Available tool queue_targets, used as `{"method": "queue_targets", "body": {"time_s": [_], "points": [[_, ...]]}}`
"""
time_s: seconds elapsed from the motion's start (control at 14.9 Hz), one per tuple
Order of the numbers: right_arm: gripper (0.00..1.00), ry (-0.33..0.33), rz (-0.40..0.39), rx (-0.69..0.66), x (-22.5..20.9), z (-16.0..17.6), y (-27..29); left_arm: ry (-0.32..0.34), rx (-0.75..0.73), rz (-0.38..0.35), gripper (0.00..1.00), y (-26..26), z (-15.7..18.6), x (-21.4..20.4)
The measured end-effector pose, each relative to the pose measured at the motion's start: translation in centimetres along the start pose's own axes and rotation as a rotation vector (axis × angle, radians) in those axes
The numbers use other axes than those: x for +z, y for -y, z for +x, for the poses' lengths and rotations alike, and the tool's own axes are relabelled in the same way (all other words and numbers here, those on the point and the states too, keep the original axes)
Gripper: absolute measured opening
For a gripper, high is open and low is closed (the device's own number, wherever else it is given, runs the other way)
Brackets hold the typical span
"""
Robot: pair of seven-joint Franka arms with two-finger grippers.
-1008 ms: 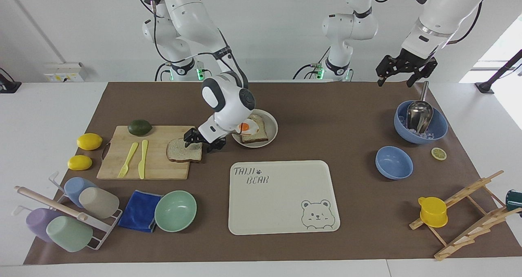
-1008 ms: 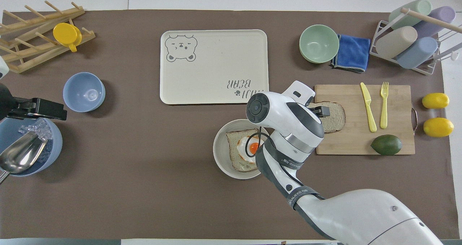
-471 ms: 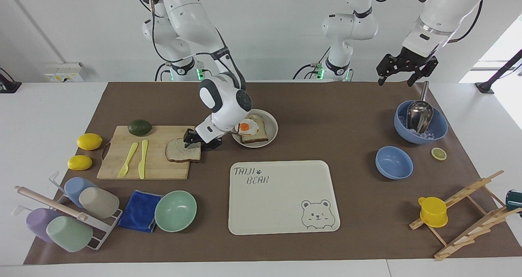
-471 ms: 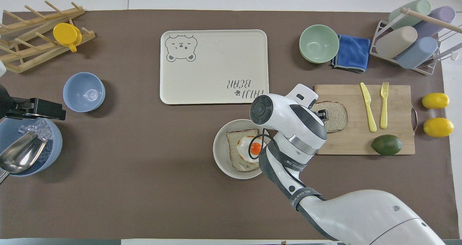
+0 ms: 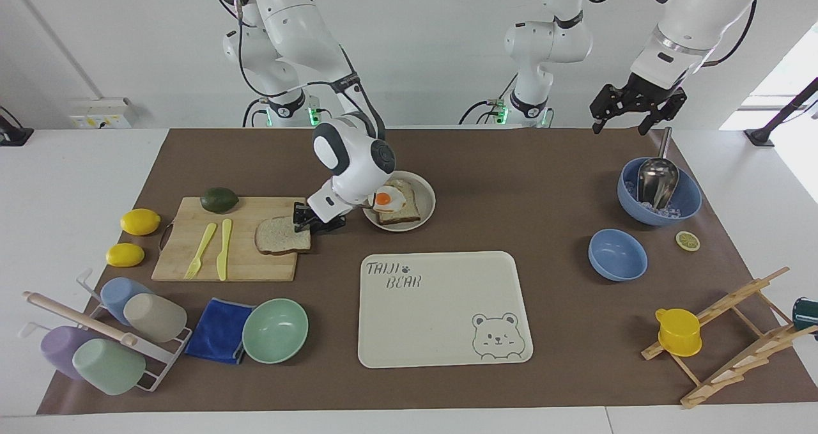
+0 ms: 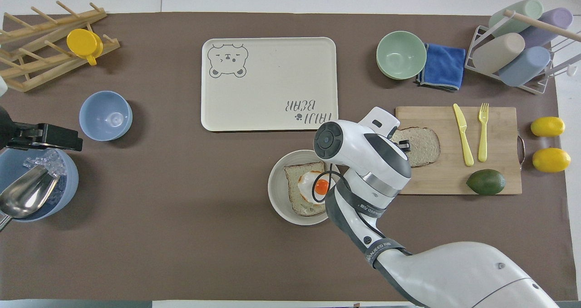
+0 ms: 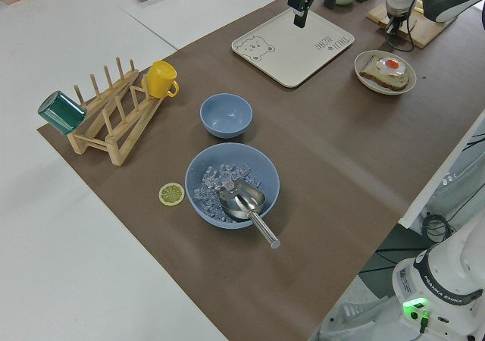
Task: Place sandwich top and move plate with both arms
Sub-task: 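Grasp the bread slice on the cutting board with the right gripper, then carry the bread slice with the right gripper over the egg plate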
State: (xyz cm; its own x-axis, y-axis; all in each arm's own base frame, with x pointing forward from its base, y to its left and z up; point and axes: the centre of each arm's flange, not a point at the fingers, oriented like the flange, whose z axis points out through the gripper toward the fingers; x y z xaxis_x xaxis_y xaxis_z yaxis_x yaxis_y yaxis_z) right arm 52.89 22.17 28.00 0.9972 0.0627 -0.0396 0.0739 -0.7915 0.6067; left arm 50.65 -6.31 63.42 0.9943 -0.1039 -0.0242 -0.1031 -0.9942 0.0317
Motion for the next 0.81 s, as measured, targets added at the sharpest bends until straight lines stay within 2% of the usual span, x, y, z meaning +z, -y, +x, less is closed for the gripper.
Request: {"method": "queue_targets", "body": {"time_s": [0.07,0.2,0.34,0.47,0.61,0.81], "points": [[0.11,0.002,-0.004,0.005,-0.3,0.1,-0.3,0.0,0.0,0.0,1.0,0.0,0.0,0.0],[0.11,0.02,-0.033,-0.001,-1.9,0.6,-1.3,0.0,0.0,0.0,1.0,0.0,0.0,0.0],[0.11,0.038,-0.073,-0.016,-5.7,0.8,-1.9,-0.001,0.0,0.0,1.0,0.0,0.0,0.0],[0.08,0.051,-0.099,-0.034,-9.9,-0.3,-0.8,-0.001,0.0,0.0,1.0,0.0,0.0,-0.1],[0.08,0.073,-0.088,-0.046,-13.9,-2.1,0.6,-0.003,0.0,0.0,1.0,0.0,0.0,-0.1],[0.08,0.072,-0.056,-0.023,-19.4,-2.8,-0.6,-0.003,0.0,0.0,1.0,0.0,0.0,-0.2]]}}
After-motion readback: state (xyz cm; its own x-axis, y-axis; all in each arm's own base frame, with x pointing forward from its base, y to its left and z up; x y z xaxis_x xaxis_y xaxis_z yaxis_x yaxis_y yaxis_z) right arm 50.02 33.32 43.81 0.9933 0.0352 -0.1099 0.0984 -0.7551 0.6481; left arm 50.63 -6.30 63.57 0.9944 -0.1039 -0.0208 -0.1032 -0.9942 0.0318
